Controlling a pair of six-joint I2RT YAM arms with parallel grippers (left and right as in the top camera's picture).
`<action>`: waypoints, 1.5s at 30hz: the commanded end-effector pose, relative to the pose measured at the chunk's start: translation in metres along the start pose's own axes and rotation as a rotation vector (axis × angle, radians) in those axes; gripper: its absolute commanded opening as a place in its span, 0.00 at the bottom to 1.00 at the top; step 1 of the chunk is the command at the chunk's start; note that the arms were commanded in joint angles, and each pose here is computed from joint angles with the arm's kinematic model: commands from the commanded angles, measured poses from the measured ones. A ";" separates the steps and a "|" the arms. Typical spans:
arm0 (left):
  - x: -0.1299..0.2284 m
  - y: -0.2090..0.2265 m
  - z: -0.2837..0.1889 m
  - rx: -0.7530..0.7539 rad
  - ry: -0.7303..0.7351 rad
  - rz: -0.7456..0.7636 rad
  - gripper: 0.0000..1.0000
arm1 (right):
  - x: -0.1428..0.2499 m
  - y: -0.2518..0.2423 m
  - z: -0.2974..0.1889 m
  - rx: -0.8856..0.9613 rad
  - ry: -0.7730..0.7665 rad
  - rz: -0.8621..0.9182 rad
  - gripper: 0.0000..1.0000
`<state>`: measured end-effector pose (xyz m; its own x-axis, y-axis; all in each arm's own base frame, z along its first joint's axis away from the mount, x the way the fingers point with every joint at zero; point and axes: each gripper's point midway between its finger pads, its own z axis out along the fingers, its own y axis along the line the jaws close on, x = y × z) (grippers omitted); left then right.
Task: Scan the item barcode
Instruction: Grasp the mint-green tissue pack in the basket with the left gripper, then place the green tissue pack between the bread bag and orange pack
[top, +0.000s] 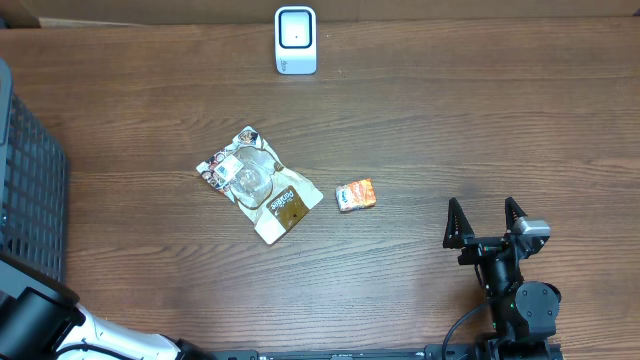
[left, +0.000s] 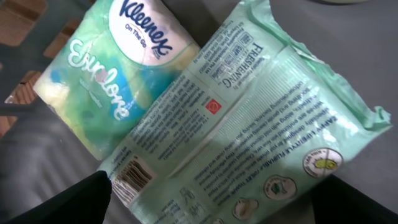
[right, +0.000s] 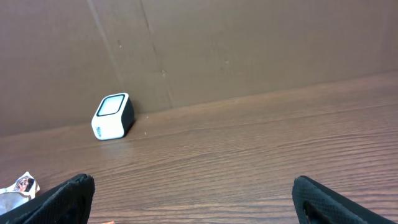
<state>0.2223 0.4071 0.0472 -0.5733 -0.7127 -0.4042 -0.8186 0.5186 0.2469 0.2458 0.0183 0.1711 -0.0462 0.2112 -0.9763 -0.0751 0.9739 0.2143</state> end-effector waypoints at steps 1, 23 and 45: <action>0.017 -0.002 0.019 -0.028 0.055 0.039 0.84 | 0.001 -0.001 0.000 0.003 -0.006 0.001 1.00; 0.000 -0.040 -0.003 0.061 0.138 -0.007 0.04 | 0.001 -0.001 0.000 0.003 -0.006 0.000 1.00; -0.022 -0.149 -0.453 0.893 -0.275 0.019 0.05 | 0.001 -0.001 0.000 0.003 -0.006 0.001 1.00</action>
<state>0.3321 0.1883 0.4170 -0.3753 -0.6292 -0.6807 -0.5359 0.7464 -0.3944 0.2457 0.0183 0.1710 -0.0467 0.2120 -0.9762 -0.0753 0.9737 0.2150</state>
